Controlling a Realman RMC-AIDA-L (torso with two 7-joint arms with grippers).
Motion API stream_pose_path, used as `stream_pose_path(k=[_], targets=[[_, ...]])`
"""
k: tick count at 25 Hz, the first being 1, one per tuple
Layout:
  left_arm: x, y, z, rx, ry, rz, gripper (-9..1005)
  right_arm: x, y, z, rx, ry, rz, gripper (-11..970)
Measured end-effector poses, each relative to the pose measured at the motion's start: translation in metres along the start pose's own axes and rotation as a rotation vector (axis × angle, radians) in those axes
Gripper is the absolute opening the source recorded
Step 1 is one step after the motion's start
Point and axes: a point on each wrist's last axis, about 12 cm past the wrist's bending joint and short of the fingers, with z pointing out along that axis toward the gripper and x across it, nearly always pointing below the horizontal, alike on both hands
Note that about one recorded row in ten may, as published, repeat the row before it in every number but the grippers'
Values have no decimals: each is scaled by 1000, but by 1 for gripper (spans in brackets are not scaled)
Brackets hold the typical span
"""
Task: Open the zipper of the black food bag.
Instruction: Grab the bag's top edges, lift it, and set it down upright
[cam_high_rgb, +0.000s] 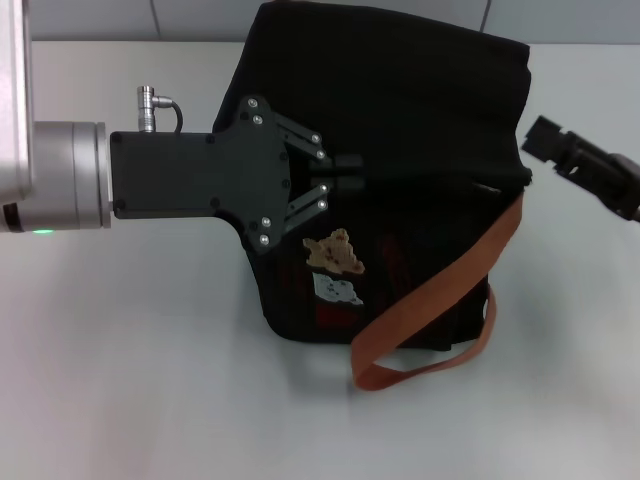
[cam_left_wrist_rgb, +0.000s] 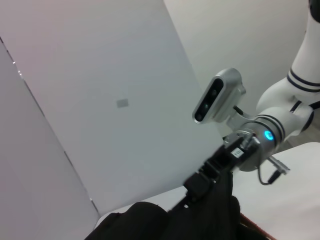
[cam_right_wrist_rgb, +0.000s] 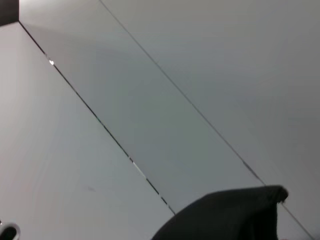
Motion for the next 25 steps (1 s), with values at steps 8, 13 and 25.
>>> stream_pose_path(k=[8, 13, 25], targets=[[0, 2, 0, -32, -11, 10, 74, 7, -1, -4, 31, 19, 5, 772], [2, 2, -1, -39, -22, 0, 68, 9, -2, -12, 56, 10, 8, 589], [5, 1, 2, -38, -31, 0, 50, 3, -3, -4, 34, 24, -27, 476]])
